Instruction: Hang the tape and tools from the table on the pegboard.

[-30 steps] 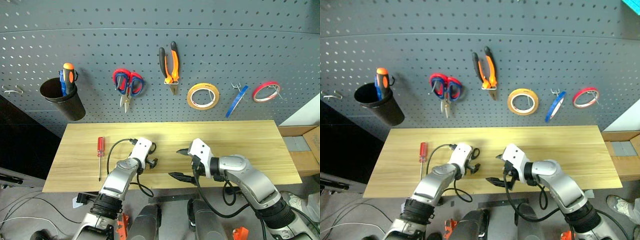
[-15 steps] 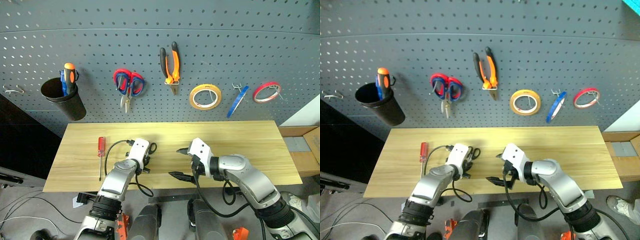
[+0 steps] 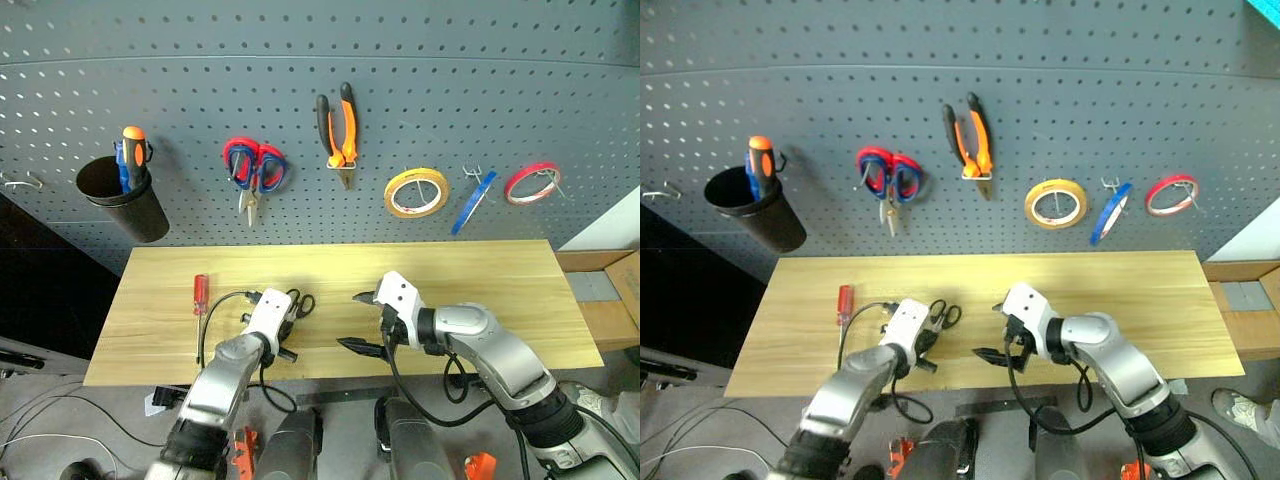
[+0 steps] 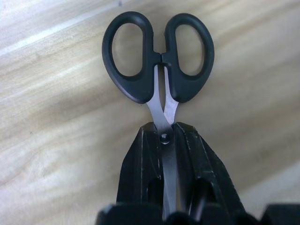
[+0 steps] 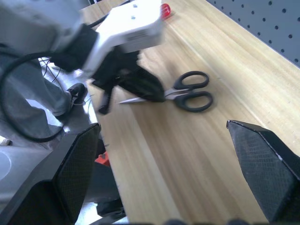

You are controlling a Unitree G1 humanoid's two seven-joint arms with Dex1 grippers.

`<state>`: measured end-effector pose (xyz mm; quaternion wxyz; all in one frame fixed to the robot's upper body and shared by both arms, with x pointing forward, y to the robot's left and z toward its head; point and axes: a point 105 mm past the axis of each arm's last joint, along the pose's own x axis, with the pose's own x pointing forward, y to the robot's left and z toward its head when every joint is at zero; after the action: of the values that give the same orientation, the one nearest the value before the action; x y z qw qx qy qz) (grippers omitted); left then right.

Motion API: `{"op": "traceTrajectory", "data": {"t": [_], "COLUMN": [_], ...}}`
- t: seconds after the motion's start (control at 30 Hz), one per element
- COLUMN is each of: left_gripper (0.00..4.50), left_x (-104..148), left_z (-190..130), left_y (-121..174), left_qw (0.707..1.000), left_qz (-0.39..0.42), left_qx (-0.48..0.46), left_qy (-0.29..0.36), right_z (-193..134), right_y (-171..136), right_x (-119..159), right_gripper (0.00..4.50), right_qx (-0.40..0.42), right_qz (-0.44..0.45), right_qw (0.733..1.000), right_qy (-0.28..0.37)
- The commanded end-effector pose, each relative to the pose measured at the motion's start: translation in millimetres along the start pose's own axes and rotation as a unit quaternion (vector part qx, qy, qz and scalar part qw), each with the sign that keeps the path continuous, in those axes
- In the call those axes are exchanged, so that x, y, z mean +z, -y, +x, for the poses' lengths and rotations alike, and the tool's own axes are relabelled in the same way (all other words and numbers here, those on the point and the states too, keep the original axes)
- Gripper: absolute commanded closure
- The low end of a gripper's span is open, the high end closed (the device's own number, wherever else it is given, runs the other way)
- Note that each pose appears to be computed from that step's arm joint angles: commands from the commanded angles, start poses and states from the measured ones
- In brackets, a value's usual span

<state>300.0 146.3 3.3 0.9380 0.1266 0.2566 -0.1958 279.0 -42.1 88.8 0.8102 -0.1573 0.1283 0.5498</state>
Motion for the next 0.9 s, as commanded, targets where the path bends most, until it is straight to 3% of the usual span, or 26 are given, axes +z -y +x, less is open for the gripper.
{"op": "traceTrajectory", "data": {"t": [0.03,0.13,0.2,0.4,0.47,0.57,0.9], "left_gripper": [4.42,4.42,4.42,4.42,4.42,4.42,4.42], "left_x": [63,93,103,130,139,148,156], "left_z": [-33,-70,-86,-110,-113,-116,-109], "left_y": [0,-7,-10,-27,-34,-48,-41], "left_qw": [0.985,0.956,0.943,0.918,0.912,0.906,0.905], "left_qz": [0.018,0.033,0.034,0.068,0.064,0.032,0.051], "left_qx": [0.005,0.044,0.060,0.094,0.103,0.122,0.095], "left_qy": [0.169,0.287,0.326,0.379,0.392,0.404,0.410], "right_z": [-3,-5,-7,-23,-25,-25,-22], "right_y": [-2,-6,-6,7,12,15,16], "right_x": [23,44,60,139,153,159,154], "right_gripper": [0.00,0.00,0.00,0.00,0.00,0.00,0.00], "right_qx": [0.010,0.029,0.035,0.020,0.014,0.011,0.008], "right_qz": [-0.035,-0.055,-0.061,-0.051,-0.062,-0.066,-0.069], "right_qw": [0.999,0.996,0.992,0.963,0.958,0.957,0.959], "right_qy": [0.035,0.071,0.103,0.262,0.279,0.283,0.274]}}
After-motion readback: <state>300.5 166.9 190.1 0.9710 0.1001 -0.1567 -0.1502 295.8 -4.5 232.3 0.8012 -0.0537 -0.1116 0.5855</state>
